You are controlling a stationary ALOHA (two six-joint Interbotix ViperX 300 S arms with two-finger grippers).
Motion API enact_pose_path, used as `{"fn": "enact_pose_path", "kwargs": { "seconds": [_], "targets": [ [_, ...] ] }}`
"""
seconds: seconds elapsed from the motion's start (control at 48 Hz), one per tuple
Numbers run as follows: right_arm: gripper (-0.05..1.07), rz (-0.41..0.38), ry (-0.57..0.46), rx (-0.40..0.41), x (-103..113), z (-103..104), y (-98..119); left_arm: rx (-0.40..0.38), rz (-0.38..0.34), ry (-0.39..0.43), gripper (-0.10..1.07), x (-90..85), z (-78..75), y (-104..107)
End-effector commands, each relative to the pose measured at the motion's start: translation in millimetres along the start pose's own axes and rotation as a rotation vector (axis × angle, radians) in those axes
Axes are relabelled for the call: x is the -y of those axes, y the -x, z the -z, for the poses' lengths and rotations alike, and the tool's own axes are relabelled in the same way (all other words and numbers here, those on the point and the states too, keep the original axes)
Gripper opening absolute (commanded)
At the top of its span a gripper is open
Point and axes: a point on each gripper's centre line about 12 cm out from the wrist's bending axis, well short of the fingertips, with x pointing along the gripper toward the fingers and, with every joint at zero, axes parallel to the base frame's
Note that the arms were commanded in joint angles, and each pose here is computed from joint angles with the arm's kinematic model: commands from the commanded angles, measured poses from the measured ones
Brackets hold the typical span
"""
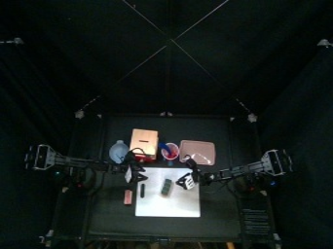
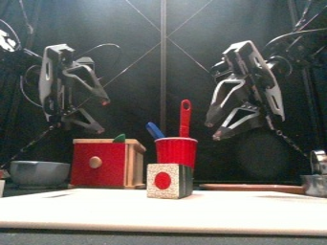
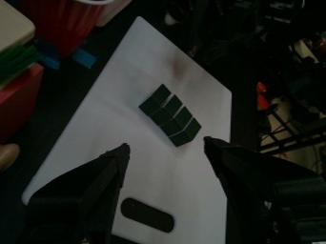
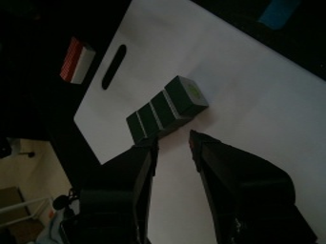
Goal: Place sushi roll on plate
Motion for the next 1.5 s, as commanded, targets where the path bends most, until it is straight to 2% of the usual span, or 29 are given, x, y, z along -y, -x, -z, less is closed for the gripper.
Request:
{"fn": "enact_pose_path", "kwargs": {
  "seconds": [0.0,0.104,0.208,0.458,0.625,0.958,1.125,1.479],
  "targets": [
    [0.83,-0.016,-0.040,0.030,-8.7,-6.4,4.5,0.002,0.003,-0.003,0.97,1.6,-2.0,-2.2],
    [0.94,-0.002,-0.108,0.049,-12.8,-5.2,5.1,-0.022,-0.020,-0.001,0.97,-2.2,1.9,-5.0],
    [1.00,0.002,-0.153,0.055,-22.2,-3.6,2.0,-0.052,-0.055,0.006,0.97,-8.9,7.3,-7.2],
    [1.00,0.063,-0.272,0.056,-30.4,0.2,-22.6,-0.112,-0.158,0.064,0.97,-23.8,15.6,-8.4],
    [1.00,0.089,-0.350,0.081,-38.0,-4.9,-32.5,-0.151,-0.209,0.070,0.97,-29.5,20.4,-6.7],
    [1.00,0.210,-0.455,0.112,-36.8,4.7,-50.0,-0.151,-0.210,0.061,0.97,-29.6,19.1,-6.7],
    [1.00,0.233,-0.484,0.146,-51.1,3.2,-57.2,-0.147,-0.212,0.062,0.97,-30.2,17.9,-6.8],
    [1.00,0.360,-0.555,0.197,-57.6,14.0,-80.7,-0.146,-0.211,0.029,0.97,-31.6,15.9,-5.9]
  ]
}}
